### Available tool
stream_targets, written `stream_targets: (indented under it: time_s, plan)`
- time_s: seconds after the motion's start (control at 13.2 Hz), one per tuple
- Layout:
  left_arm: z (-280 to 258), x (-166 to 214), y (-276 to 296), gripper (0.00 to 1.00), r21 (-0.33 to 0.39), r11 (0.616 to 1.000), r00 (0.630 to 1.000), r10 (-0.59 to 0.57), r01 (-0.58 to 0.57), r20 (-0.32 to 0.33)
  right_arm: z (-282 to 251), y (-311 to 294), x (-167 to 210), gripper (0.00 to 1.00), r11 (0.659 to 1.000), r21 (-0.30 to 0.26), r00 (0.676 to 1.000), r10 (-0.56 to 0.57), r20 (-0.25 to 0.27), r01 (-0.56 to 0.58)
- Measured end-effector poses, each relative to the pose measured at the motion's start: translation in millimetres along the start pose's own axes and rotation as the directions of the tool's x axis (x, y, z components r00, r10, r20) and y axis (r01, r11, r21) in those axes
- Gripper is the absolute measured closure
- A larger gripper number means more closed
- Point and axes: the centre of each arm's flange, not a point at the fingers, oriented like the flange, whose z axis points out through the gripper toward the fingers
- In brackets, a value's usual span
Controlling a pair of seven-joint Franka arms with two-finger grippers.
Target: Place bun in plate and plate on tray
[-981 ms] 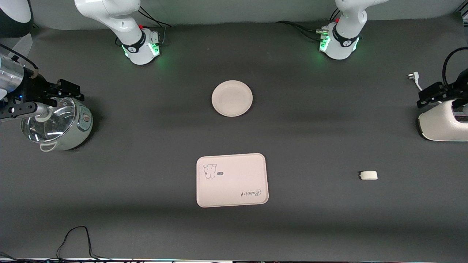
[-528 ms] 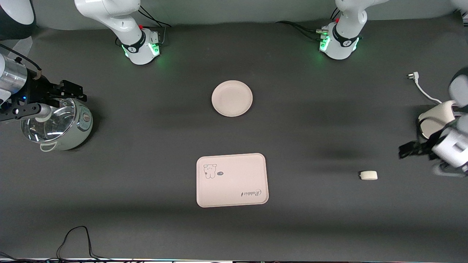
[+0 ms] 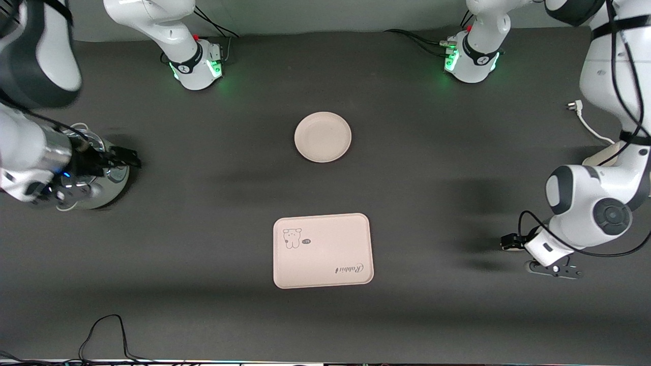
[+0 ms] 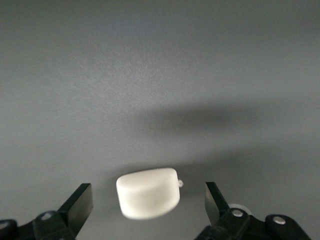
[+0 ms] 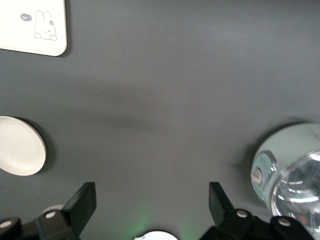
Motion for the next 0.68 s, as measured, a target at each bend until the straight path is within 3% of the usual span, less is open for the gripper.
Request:
stream_targets:
  time_s: [0.3, 0.53, 0.6, 0.68]
  plan:
    - [10.8, -2.9, -6.5, 0.0, 0.004, 1.0, 1.0, -0.01, 0.01, 0.015, 80.6, -39.9, 89.7, 0.0, 0.999, -0.003, 0.996, -0.053, 0.075, 0.053]
    - [18.2, -9.3, -9.6, 0.01, 0.004, 1.0, 0.999, -0.02, 0.019, 0.032, 106.2, -47.4, 117.1, 0.0, 0.998, 0.032, 0.997, -0.058, 0.06, 0.057]
    - [20.3, -11.2, -10.4, 0.04, 0.003, 1.0, 0.999, -0.025, 0.025, 0.037, 115.1, -54.2, 123.5, 0.0, 0.997, 0.031, 0.996, -0.067, 0.054, 0.065]
    - [21.5, -12.2, -10.8, 0.13, 0.003, 0.999, 0.999, -0.032, 0.032, 0.039, 121.8, -65.2, 127.5, 0.0, 0.997, 0.026, 0.996, -0.077, 0.054, 0.075]
